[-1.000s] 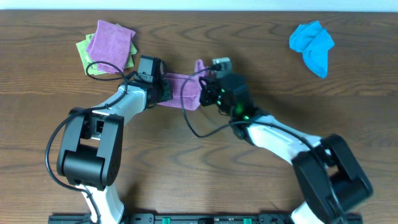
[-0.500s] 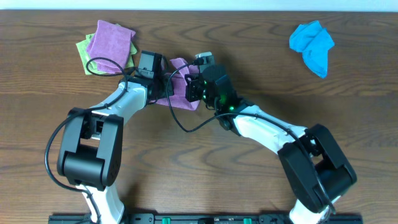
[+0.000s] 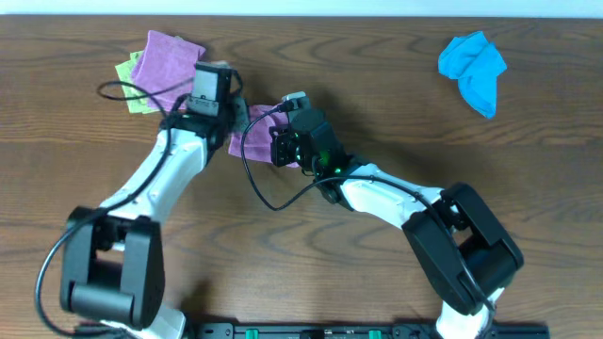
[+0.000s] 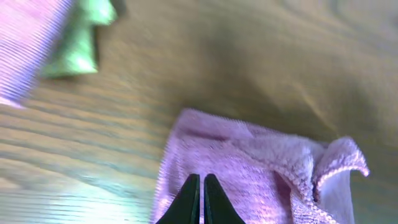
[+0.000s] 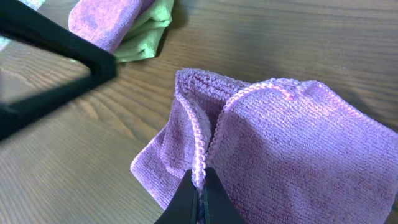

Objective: Fold the cloth

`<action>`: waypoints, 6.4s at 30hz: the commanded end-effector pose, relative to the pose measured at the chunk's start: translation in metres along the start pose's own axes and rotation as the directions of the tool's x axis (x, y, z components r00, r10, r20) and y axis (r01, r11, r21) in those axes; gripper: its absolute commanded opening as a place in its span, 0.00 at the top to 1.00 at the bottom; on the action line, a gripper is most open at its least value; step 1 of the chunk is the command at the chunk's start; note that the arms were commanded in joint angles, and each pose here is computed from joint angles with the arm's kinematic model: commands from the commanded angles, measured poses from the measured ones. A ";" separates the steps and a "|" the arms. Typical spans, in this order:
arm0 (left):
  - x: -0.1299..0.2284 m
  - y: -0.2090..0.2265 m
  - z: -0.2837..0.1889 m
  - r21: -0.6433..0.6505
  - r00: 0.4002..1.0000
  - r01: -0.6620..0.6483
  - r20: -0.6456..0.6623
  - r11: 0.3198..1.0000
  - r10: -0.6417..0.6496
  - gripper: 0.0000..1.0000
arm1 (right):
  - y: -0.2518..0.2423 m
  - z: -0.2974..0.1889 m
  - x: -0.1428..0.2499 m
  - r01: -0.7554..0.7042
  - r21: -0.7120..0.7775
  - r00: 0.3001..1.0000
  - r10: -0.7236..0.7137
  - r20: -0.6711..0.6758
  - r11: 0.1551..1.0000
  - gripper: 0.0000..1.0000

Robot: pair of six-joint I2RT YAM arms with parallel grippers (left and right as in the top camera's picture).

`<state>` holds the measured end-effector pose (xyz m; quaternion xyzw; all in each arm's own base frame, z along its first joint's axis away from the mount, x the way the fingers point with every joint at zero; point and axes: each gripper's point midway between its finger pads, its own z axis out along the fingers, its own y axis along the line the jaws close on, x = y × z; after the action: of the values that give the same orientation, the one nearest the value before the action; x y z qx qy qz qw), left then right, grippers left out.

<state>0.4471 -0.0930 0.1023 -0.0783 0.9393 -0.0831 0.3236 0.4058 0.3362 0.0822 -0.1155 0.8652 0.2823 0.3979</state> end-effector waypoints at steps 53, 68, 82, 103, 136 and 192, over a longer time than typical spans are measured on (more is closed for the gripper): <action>-0.032 0.046 -0.016 -0.119 0.996 0.033 0.086 0.992 -0.023 0.94 | 0.052 0.050 0.017 0.028 -0.107 0.997 -0.035 -0.067 0.994 0.59; -0.042 0.076 -0.022 -0.155 0.991 0.089 0.111 0.984 -0.072 0.94 | 0.067 0.043 0.019 0.015 -0.203 0.993 -0.037 -0.108 0.979 0.35; -0.047 0.079 -0.031 -0.153 0.988 0.104 0.129 0.983 -0.084 0.69 | 0.024 0.031 -0.007 0.120 -0.106 0.987 -0.130 -0.090 0.987 0.32; -0.046 0.078 -0.031 -0.148 0.989 0.103 0.122 0.984 -0.085 0.67 | 0.039 0.028 0.028 0.349 -0.181 0.908 -0.379 -0.179 0.920 0.32; -0.046 0.078 -0.031 -0.147 0.988 0.111 0.123 0.983 -0.093 0.67 | 0.030 0.049 0.051 0.361 -0.170 0.899 -0.391 -0.196 0.917 0.55; -0.046 0.078 -0.031 -0.147 0.988 0.110 0.123 0.983 -0.092 0.67 | 0.041 0.060 0.035 0.636 -0.104 0.741 -0.642 -0.196 0.765 0.42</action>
<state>0.4523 -0.0066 0.1202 -0.1547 0.9244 -0.0198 0.3482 0.3952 0.4076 0.0415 -0.4084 0.8229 0.1645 0.3591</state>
